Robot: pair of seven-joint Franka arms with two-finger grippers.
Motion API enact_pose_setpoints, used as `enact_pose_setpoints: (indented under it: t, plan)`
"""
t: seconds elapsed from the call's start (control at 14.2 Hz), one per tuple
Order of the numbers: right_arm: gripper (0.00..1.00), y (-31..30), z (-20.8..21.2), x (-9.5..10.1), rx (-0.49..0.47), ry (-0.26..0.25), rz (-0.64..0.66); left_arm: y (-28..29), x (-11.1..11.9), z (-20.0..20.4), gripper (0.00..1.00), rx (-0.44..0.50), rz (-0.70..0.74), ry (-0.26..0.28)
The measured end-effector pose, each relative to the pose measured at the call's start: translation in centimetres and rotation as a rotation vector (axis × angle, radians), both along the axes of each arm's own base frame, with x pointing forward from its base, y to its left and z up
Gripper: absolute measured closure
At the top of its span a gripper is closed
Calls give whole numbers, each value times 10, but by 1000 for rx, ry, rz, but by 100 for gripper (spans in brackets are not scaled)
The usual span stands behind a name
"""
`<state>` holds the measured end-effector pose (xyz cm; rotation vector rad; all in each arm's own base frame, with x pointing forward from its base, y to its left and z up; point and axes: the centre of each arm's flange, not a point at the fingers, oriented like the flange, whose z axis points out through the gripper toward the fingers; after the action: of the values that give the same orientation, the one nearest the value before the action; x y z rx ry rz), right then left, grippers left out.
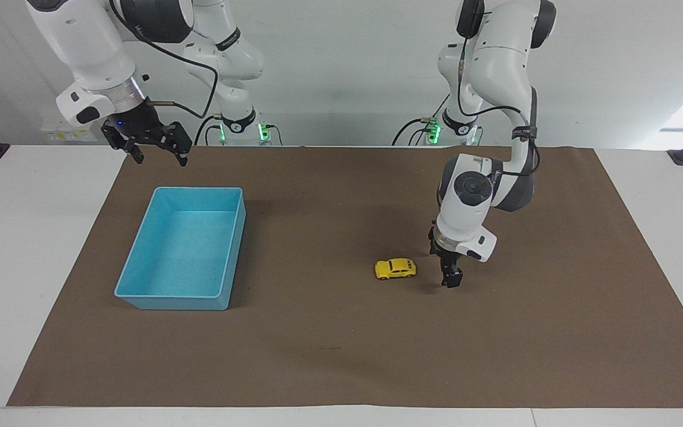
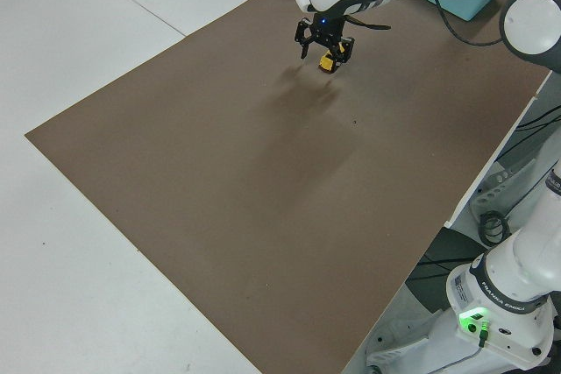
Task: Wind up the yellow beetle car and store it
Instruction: 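Lift the left gripper off the car, letting it roll toward the bin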
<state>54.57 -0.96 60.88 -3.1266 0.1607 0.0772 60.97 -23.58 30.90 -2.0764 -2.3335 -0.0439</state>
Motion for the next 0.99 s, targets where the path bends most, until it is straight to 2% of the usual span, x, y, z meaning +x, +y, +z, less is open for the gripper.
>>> enact_pose_setpoints:
  t: [0.99]
  plan:
    - [0, 0, 0, 0, 0, 0, 0, -1, 2, 11, 0, -7, -1, -19]
